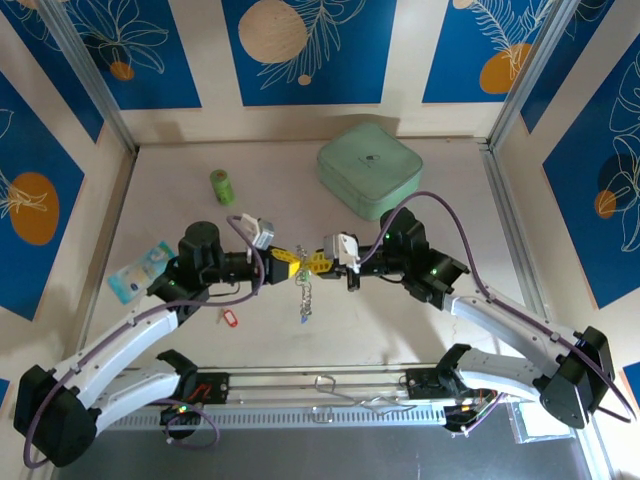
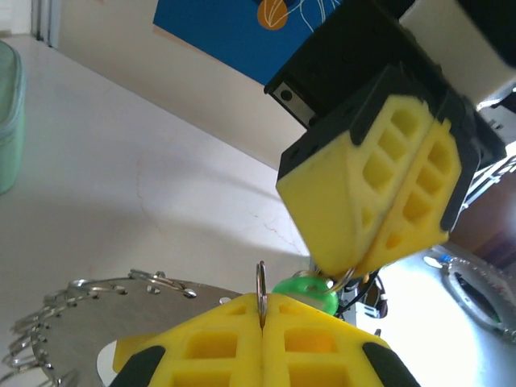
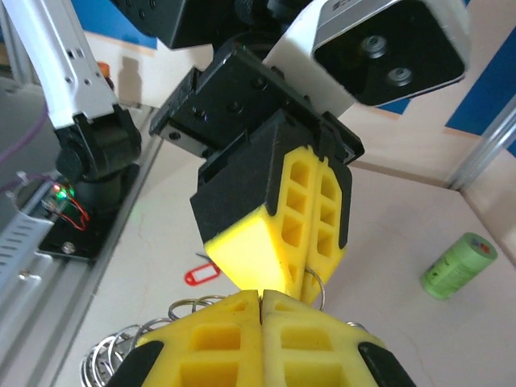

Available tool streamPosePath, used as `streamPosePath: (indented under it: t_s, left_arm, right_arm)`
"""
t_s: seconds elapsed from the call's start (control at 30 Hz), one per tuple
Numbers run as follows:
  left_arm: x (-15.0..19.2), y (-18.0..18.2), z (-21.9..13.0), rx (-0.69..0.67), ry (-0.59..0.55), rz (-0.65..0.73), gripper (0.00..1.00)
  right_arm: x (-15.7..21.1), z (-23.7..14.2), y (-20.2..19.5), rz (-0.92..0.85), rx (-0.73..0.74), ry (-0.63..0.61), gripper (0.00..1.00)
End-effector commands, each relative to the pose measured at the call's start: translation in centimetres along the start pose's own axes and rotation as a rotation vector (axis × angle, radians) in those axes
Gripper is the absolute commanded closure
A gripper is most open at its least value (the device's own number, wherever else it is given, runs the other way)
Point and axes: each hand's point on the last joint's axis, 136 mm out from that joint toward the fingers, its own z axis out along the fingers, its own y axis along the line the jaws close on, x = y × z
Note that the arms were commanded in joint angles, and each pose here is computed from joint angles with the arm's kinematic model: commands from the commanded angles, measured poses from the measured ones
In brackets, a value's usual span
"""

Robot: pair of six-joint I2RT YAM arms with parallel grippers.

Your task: Put the keys on the keyring

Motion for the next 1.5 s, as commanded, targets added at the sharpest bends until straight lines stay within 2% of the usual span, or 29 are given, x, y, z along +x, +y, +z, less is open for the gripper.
streamPosePath:
  t_s: [0.0,0.23,0.43,1.47]
  left_arm:
    - [-1.2,-1.5,0.1,0.076,-0.031,-0.017,1.0]
    - [-0.8,-1.3,0.5,0.089,0.007,-0.076,1.0]
    - [-0.7,-1.2,0.5,0.078,0.029,-0.083,1.0]
    - [-0.6,-0.6,0.9,0.055,0.052,-0.116,1.0]
  right_arm:
    - [-0.1,-0.4,-0.8,-0.137,0.104,0.005,1.0]
    - [-0.1,-0.8,-1.6,-0.235,0.2,0.032,1.0]
    - [0.3,-1.2,-2.0,-0.276,0.228,0.083,1.0]
    - [1.3,0.0,-0.7,-0.288,0.154,0.134,1.0]
